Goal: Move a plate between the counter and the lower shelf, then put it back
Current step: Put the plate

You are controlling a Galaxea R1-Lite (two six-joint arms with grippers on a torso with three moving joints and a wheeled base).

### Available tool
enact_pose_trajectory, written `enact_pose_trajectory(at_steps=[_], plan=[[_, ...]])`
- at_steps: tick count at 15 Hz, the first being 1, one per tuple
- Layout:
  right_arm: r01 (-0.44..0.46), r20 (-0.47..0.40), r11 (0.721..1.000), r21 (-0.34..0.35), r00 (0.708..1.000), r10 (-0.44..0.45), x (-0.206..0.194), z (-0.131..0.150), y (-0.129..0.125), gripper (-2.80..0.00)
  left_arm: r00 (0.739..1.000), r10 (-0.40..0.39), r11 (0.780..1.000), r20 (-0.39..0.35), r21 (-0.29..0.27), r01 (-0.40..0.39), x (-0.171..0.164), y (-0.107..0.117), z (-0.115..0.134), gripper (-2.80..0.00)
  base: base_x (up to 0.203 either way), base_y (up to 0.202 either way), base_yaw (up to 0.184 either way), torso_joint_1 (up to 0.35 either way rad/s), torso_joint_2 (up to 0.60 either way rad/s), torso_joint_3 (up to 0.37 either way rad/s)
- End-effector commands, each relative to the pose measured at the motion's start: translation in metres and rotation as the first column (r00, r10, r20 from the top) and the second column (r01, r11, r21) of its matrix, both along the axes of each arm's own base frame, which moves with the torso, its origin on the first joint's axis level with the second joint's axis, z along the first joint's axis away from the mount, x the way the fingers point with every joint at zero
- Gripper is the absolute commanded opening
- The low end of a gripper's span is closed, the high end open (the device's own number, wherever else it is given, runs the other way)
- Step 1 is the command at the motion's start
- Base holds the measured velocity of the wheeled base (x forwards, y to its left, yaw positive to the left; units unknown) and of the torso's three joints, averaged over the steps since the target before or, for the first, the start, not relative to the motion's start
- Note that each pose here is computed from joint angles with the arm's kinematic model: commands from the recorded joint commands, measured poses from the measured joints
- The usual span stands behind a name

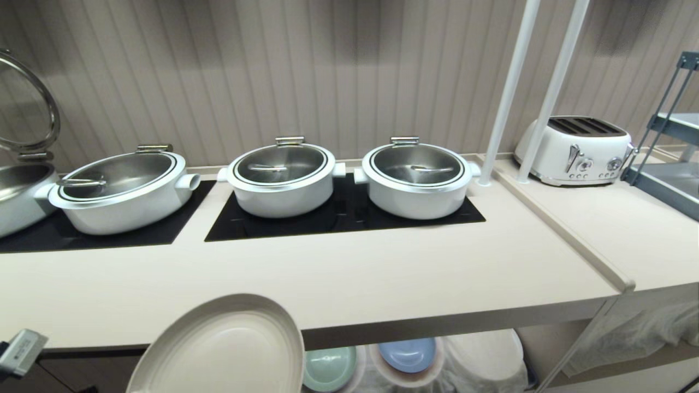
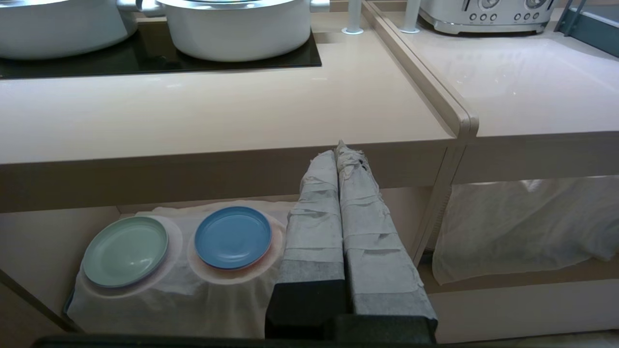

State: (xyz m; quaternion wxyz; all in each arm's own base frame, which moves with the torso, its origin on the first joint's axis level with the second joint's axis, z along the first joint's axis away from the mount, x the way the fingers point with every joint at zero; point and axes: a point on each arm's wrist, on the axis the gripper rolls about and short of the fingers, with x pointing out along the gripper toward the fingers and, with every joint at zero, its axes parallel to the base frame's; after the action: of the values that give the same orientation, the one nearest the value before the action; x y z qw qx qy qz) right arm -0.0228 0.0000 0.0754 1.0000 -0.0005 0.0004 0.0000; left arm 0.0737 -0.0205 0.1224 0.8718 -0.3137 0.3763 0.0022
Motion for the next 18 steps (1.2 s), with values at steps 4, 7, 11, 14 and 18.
enact_pose_trajectory(at_steps=[4,7,11,14,18], plan=[[0.0,-0.001,1.0,-0.001,1.0,0.0,0.0,0.0,0.0,-2.8,0.998,0.012,1.0,-0.066,0.016,-0.011,0.027,-0.006,0.006,-2.8,0.0,0.0,0.0,0.0,0.0,0.0],[0.0,0.001,1.0,-0.001,1.0,0.0,0.0,0.0,0.0,-2.8,0.991,0.028,0.999,-0.131,0.038,-0.023,0.05,-0.011,0.006,-2.8,0.0,0.0,0.0,0.0,0.0,0.0],[0.001,0.0,1.0,-0.001,1.0,-0.001,0.0,0.0,0.0,-2.8,0.978,0.062,0.996,-0.201,0.079,-0.047,0.097,-0.022,0.004,-2.8,0.0,0.0,0.0,0.0,0.0,0.0],[0.001,-0.001,1.0,-0.001,1.0,-0.001,0.0,0.0,0.0,-2.8,0.974,0.068,0.995,-0.216,0.084,-0.05,0.134,-0.031,0.002,-2.8,0.0,0.0,0.0,0.0,0.0,0.0],[0.0,0.001,1.0,-0.001,1.0,0.0,0.0,0.0,0.0,-2.8,0.974,0.088,0.994,-0.207,0.088,-0.071,0.179,-0.041,-0.022,-2.8,0.0,0.0,0.0,0.0,0.0,0.0]])
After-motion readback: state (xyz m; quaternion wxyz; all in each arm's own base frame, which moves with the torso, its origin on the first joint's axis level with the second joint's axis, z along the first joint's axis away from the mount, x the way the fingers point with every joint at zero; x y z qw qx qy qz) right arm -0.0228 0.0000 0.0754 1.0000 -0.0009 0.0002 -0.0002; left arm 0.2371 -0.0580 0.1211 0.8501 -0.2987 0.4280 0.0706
